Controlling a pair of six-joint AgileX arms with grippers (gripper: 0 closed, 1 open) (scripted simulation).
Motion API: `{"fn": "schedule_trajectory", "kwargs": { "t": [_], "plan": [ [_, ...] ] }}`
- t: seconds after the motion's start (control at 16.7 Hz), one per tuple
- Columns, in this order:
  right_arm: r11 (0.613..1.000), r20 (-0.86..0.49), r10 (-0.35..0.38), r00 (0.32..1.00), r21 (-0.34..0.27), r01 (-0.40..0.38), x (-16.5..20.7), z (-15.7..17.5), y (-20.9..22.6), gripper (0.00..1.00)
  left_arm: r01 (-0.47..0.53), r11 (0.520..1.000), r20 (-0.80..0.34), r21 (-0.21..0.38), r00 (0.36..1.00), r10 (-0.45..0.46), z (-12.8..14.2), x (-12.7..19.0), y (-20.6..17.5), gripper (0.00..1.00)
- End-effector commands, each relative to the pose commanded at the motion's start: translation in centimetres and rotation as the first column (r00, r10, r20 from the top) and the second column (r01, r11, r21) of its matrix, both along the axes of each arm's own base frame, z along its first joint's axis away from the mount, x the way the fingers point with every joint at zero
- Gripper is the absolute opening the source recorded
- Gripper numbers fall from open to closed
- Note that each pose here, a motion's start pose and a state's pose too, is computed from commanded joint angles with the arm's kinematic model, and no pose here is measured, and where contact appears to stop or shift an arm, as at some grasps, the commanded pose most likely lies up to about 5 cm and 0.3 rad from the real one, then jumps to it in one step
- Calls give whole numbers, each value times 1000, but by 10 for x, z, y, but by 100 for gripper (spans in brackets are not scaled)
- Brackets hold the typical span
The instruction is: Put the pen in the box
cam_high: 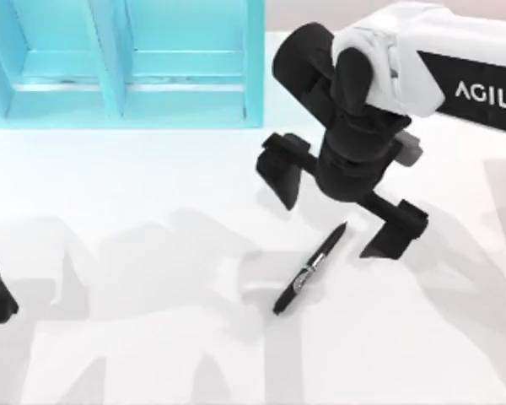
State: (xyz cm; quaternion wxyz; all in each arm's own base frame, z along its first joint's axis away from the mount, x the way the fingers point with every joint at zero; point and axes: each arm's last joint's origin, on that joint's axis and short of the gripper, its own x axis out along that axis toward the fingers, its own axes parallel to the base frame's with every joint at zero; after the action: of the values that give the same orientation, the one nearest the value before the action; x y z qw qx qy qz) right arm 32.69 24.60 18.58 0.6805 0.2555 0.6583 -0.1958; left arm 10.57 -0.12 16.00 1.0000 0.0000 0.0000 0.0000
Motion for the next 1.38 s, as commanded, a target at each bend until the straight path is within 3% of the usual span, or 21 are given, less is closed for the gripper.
{"fn": "schedule_trajectory", "kwargs": {
  "t": [0.24, 0.66, 0.96, 1.38],
  "plan": [
    [1000, -1, 0, 1000, -1, 0, 2, -14, 1, 100, 0, 1000, 0, 0, 1000, 0, 0, 0, 0, 100],
    [1000, 2, 0, 1000, 2, 0, 6, -95, 7, 100, 0, 1000, 0, 0, 1000, 0, 0, 0, 0, 100],
    [1000, 0, 0, 1000, 0, 0, 6, -100, 7, 100, 0, 1000, 0, 0, 1000, 0, 0, 0, 0, 100],
    [1000, 0, 0, 1000, 0, 0, 6, -100, 7, 47, 0, 1000, 0, 0, 1000, 0, 0, 0, 0, 100]
  ]
}}
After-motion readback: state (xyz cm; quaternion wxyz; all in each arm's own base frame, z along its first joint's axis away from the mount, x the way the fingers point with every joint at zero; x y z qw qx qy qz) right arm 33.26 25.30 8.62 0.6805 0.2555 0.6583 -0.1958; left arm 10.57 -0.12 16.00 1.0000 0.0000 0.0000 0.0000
